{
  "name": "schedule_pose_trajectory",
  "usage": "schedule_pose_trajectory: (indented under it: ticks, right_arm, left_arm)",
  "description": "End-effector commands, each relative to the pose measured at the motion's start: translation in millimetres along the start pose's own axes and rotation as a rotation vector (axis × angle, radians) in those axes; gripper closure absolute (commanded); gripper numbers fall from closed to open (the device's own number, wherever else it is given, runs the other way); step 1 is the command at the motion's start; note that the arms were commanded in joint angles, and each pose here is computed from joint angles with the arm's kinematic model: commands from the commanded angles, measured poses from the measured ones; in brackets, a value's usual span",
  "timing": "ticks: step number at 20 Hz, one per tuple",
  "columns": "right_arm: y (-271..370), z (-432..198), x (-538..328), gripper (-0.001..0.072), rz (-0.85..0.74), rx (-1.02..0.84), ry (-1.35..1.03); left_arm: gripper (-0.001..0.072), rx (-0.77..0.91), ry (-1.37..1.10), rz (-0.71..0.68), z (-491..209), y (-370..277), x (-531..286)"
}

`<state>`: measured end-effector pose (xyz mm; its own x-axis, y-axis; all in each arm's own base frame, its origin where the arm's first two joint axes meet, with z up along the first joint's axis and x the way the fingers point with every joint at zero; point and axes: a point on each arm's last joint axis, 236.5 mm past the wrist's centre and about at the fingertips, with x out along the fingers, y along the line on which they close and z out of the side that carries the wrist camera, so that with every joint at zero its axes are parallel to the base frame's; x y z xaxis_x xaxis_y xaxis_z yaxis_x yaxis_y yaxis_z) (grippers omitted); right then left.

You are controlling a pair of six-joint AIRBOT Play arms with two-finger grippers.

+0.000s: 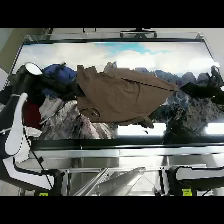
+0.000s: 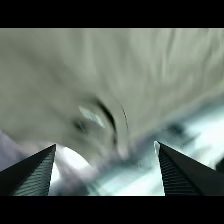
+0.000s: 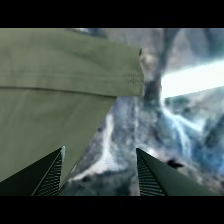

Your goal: Fold the shirts.

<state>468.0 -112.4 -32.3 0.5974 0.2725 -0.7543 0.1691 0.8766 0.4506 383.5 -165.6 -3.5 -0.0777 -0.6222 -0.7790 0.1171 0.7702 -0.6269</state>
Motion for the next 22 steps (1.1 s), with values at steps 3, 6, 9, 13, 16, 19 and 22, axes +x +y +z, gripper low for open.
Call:
schedule_pose_trajectory:
  ticks: [3,6,9,13,16,19,22]
  right_arm:
    - [0.3,-8.2,36.4,0.0193,0.103,0.053,0.114]
    - [-2.7,0.4,52.7,0.0194,0.123,0.074,0.125]
    - [-7.8,8.9,67.2,0.0196,0.128,0.087,0.127]
    - [-14.5,17.7,80.1,0.0197,0.129,0.089,0.121]
    - [-20.6,24.9,86.0,0.0221,0.121,0.086,0.105]
    - [-20.6,38.9,84.8,0.0221,0.117,0.070,0.074]
    - [-21.7,34.7,90.5,0.0221,0.125,0.081,0.086]
  left_arm:
    - [0.0012,0.005,0.046,-0.011,-70.2,-40.3,100.2]
    - [0.0012,-0.002,-0.045,-0.033,-60.6,-59.4,133.8]
    - [0.0012,-0.035,-0.046,-0.053,-60.1,-66.8,161.1]
    - [0.0012,-0.032,0.010,-0.045,-67.0,-67.4,186.5]
    - [0.0012,0.006,0.000,-0.061,-52.0,-82.0,187.3]
    - [0.0013,0.031,0.008,-0.068,-40.7,-86.3,181.6]
    - [0.0023,0.029,0.001,-0.046,-29.4,-73.5,181.7]
